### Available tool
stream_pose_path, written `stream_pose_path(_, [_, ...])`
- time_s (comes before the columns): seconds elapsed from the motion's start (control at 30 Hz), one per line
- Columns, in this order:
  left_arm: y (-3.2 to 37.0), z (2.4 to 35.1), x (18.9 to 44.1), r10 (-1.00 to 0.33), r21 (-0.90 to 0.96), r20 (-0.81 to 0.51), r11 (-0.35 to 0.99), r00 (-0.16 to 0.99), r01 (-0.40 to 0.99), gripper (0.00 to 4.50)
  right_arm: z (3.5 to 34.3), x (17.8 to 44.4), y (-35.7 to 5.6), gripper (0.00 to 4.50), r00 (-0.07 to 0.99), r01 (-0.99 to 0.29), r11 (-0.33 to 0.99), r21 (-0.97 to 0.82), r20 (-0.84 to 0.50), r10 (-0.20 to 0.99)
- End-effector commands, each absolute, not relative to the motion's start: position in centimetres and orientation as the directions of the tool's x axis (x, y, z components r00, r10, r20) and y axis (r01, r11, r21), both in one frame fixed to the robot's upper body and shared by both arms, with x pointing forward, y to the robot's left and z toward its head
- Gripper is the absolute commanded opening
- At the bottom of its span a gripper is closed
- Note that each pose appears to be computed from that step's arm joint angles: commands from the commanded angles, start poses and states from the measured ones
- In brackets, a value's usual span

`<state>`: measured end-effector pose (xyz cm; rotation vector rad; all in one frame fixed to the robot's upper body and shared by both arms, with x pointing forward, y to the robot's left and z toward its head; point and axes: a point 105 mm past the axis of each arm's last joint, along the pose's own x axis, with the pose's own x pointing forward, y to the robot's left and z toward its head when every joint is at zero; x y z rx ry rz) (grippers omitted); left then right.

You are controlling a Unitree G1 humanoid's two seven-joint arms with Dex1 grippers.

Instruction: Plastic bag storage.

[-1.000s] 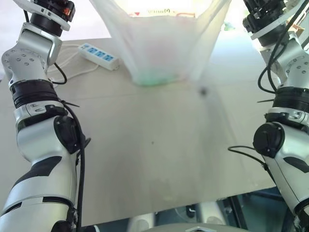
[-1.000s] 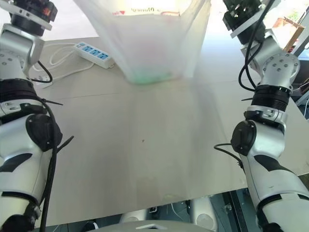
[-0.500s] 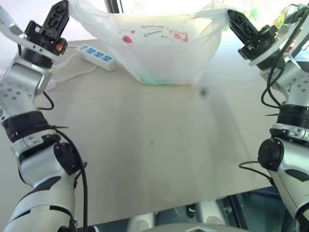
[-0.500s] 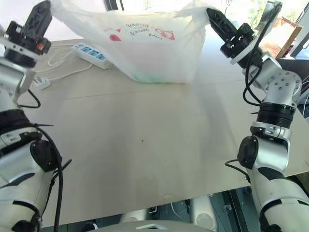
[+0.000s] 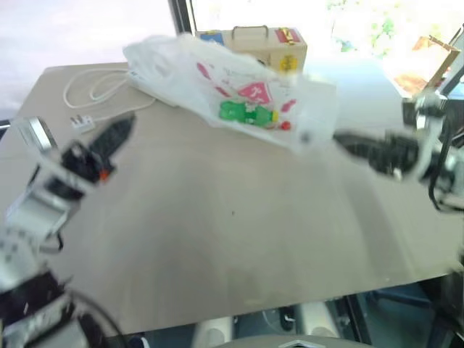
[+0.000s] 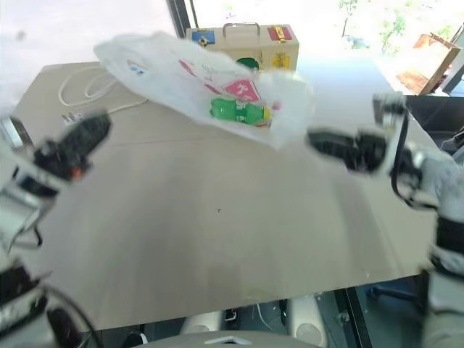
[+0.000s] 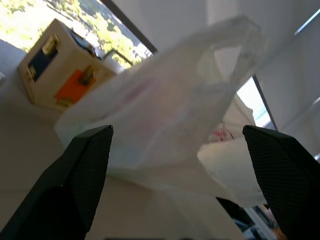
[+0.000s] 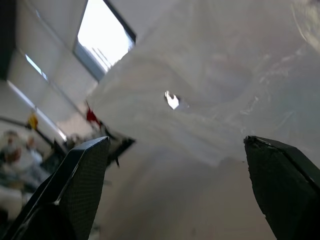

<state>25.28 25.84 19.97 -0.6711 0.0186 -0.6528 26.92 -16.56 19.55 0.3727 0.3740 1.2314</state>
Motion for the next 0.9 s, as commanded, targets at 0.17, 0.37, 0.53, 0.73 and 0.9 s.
stream_pose_path(0.17, [25.3, 10.0, 20.1, -0.571, -0.447, -0.225, 0.781, 0.79, 0.437, 4.5, 11.2, 27.6, -21.3, 4.45, 0.476, -0.785, 0.571, 0.241, -0.356, 0.804])
stream_pose_path(0.37, [25.4, 9.0, 20.5, -0.429, -0.14, -0.208, 0.902, 0.879, 0.408, 4.5, 10.6, 29.4, -23.7, 4.45, 0.67, -0.737, 0.671, -0.086, -0.223, 0.708])
stream_pose_path(0.53, [23.9, 9.5, 20.1, -0.432, 0.0, -0.157, 0.899, 0.888, 0.437, 4.5, 10.8, 29.9, -25.0, 4.45, 0.712, -0.702, 0.68, -0.211, -0.159, 0.685])
stream_pose_path(0.73, [24.0, 9.7, 19.9, -0.428, 0.041, -0.131, 0.899, 0.894, 0.436, 4.5, 10.4, 29.5, -25.9, 4.45, 0.699, -0.713, 0.665, -0.224, -0.149, 0.7])
stream_pose_path(0.9, [23.7, 9.2, 18.9, -0.455, 0.072, -0.141, 0.881, 0.879, 0.467, 4.5, 10.5, 29.5, -26.3, 4.45, 0.694, -0.718, 0.661, -0.22, -0.143, 0.706])
